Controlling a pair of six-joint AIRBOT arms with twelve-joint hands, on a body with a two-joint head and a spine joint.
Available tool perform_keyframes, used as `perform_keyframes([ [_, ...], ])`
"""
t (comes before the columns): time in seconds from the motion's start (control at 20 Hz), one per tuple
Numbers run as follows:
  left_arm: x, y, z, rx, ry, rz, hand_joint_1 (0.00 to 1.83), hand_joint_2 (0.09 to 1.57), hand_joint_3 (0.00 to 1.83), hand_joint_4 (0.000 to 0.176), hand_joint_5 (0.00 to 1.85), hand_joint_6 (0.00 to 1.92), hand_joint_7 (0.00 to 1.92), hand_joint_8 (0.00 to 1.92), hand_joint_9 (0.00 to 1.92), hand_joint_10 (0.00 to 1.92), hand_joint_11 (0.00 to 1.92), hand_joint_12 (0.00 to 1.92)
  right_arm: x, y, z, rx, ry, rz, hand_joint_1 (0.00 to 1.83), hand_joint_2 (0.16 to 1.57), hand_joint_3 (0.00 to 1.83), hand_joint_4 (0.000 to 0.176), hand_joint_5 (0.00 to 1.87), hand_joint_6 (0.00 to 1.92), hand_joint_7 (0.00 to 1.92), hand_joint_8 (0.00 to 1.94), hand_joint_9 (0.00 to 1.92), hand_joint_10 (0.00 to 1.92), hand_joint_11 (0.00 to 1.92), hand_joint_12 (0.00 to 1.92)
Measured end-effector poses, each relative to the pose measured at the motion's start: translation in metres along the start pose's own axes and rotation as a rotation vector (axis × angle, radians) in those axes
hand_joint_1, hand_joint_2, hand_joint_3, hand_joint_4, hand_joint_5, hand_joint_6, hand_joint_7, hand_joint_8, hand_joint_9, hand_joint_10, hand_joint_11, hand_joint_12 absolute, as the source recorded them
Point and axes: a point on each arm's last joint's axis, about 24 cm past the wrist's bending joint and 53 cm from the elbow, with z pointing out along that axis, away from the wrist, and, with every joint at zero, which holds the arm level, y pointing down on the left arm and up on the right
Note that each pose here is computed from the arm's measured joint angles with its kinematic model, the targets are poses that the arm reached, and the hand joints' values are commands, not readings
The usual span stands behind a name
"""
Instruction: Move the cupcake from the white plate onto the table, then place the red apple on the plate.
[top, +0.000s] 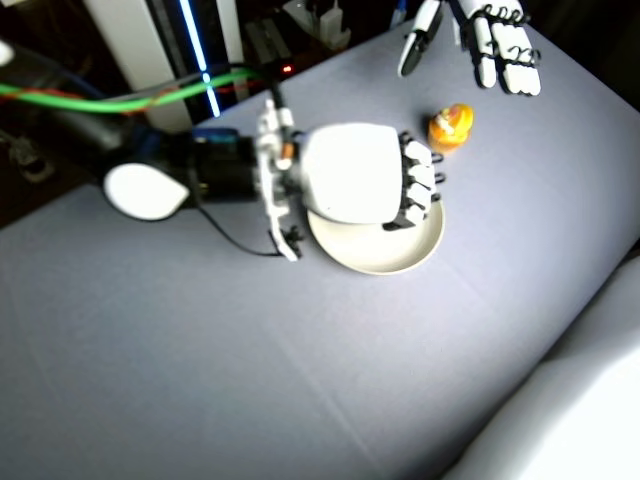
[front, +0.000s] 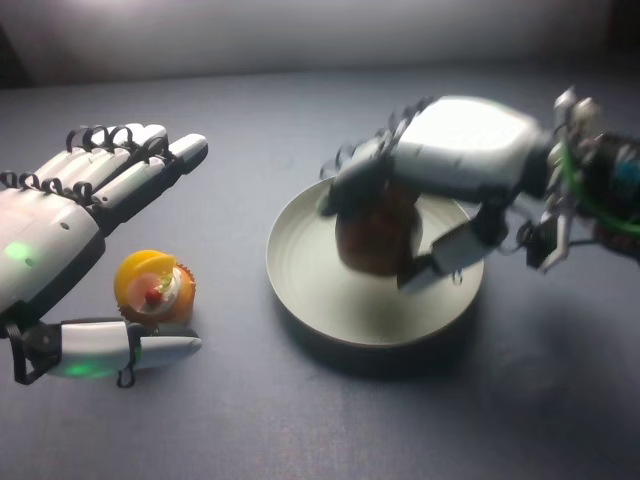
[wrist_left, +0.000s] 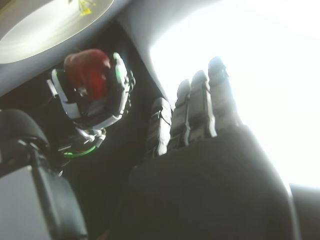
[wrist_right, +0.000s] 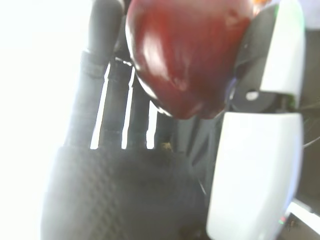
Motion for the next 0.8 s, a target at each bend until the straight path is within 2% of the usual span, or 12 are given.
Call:
perform_keyframes([
  [0.1, 0.002, -0.001, 0.000, 0.006, 0.008, -0.002, 0.78, 0.87, 0.00, 0.176, 0.00, 0.00, 0.00, 0.00, 0.00, 0.00, 0.01, 0.03, 0.007, -0.004, 0.003, 0.019, 0.023, -0.008, 0.97, 0.93, 0.00, 0.090, 0.32, 0.00, 0.20, 0.00, 0.23, 0.02, 0.00, 0.92],
  [0.15, 0.003, -0.002, 0.001, 0.005, 0.013, -0.002, 0.79, 0.87, 0.00, 0.176, 0.00, 0.00, 0.00, 0.00, 0.00, 0.00, 0.01, 0.03, 0.005, -0.005, 0.002, 0.021, 0.015, -0.003, 0.98, 0.93, 0.00, 0.071, 0.29, 0.00, 0.19, 0.01, 0.23, 0.02, 0.00, 0.89],
  [0.2, 0.003, -0.002, 0.002, 0.006, 0.013, -0.002, 0.79, 0.87, 0.00, 0.176, 0.00, 0.00, 0.00, 0.00, 0.00, 0.00, 0.01, 0.03, 0.001, -0.006, 0.002, 0.025, 0.006, 0.004, 0.98, 0.93, 0.00, 0.071, 0.29, 0.00, 0.19, 0.01, 0.23, 0.02, 0.00, 0.89],
  [0.25, 0.003, -0.004, 0.002, 0.012, 0.012, -0.002, 0.77, 0.87, 0.00, 0.176, 0.00, 0.00, 0.00, 0.00, 0.00, 0.00, 0.00, 0.03, 0.000, -0.009, 0.000, 0.033, 0.006, 0.007, 0.95, 0.94, 0.00, 0.098, 0.18, 0.00, 0.03, 0.00, 0.06, 0.01, 0.00, 0.45],
  [0.35, 0.002, -0.006, 0.002, 0.021, 0.011, 0.000, 0.75, 0.85, 0.00, 0.176, 0.00, 0.00, 0.00, 0.00, 0.00, 0.00, 0.05, 0.05, 0.006, -0.016, -0.003, 0.053, 0.020, 0.020, 0.98, 0.89, 0.00, 0.167, 0.11, 0.01, 0.00, 0.00, 0.00, 0.00, 0.00, 0.06],
  [0.4, 0.002, -0.007, 0.002, 0.024, 0.010, -0.001, 0.75, 0.85, 0.00, 0.176, 0.00, 0.00, 0.00, 0.00, 0.00, 0.00, 0.05, 0.05, 0.010, -0.019, -0.004, 0.062, 0.029, 0.027, 0.98, 0.89, 0.00, 0.167, 0.11, 0.01, 0.00, 0.00, 0.00, 0.00, 0.00, 0.06],
  [0.45, 0.002, -0.008, 0.002, 0.024, 0.006, -0.008, 0.79, 0.84, 0.00, 0.176, 0.00, 0.00, 0.00, 0.00, 0.00, 0.00, 0.01, 0.01, 0.013, -0.021, -0.006, 0.071, 0.037, 0.029, 0.93, 0.83, 0.00, 0.176, 0.01, 0.00, 0.00, 0.00, 0.00, 0.00, 0.00, 0.00],
  [0.5, 0.003, -0.010, 0.002, 0.027, 0.005, -0.014, 0.79, 0.84, 0.00, 0.176, 0.00, 0.00, 0.00, 0.00, 0.00, 0.00, 0.01, 0.01, 0.010, -0.020, -0.009, 0.071, 0.033, 0.034, 0.93, 0.83, 0.00, 0.176, 0.01, 0.00, 0.00, 0.00, 0.00, 0.00, 0.00, 0.00],
  [0.55, 0.003, -0.011, 0.001, 0.033, 0.004, -0.012, 0.78, 0.83, 0.00, 0.176, 0.00, 0.00, 0.00, 0.00, 0.00, 0.00, 0.00, 0.00, -0.001, -0.015, -0.018, 0.052, 0.009, 0.045, 0.85, 0.81, 0.00, 0.176, 0.00, 0.00, 0.00, 0.00, 0.00, 0.00, 0.00, 0.00],
  [0.6, 0.002, -0.012, 0.001, 0.035, 0.002, -0.012, 0.78, 0.84, 0.00, 0.176, 0.00, 0.00, 0.00, 0.00, 0.00, 0.00, 0.00, 0.00, -0.016, -0.009, -0.030, 0.025, -0.036, 0.072, 0.76, 0.79, 0.00, 0.176, 0.00, 0.00, 0.00, 0.00, 0.00, 0.00, 0.00, 0.00],
  [0.7, -0.008, -0.017, -0.001, 0.051, -0.029, -0.009, 0.81, 0.83, 0.00, 0.176, 0.00, 0.00, 0.00, 0.00, 0.00, 0.00, 0.00, 0.00, -0.058, -0.004, -0.070, -0.013, -0.161, 0.122, 0.74, 0.79, 0.00, 0.176, 0.00, 0.00, 0.00, 0.00, 0.00, 0.00, 0.00, 0.00],
  [0.8, -0.026, -0.025, -0.003, 0.082, -0.084, 0.001, 0.79, 0.80, 0.00, 0.176, 0.00, 0.00, 0.00, 0.00, 0.00, 0.00, 0.00, 0.00, -0.095, 0.003, -0.118, -0.044, -0.301, 0.126, 0.75, 0.75, 0.00, 0.176, 0.00, 0.00, 0.00, 0.00, 0.00, 0.00, 0.00, 0.00],
])
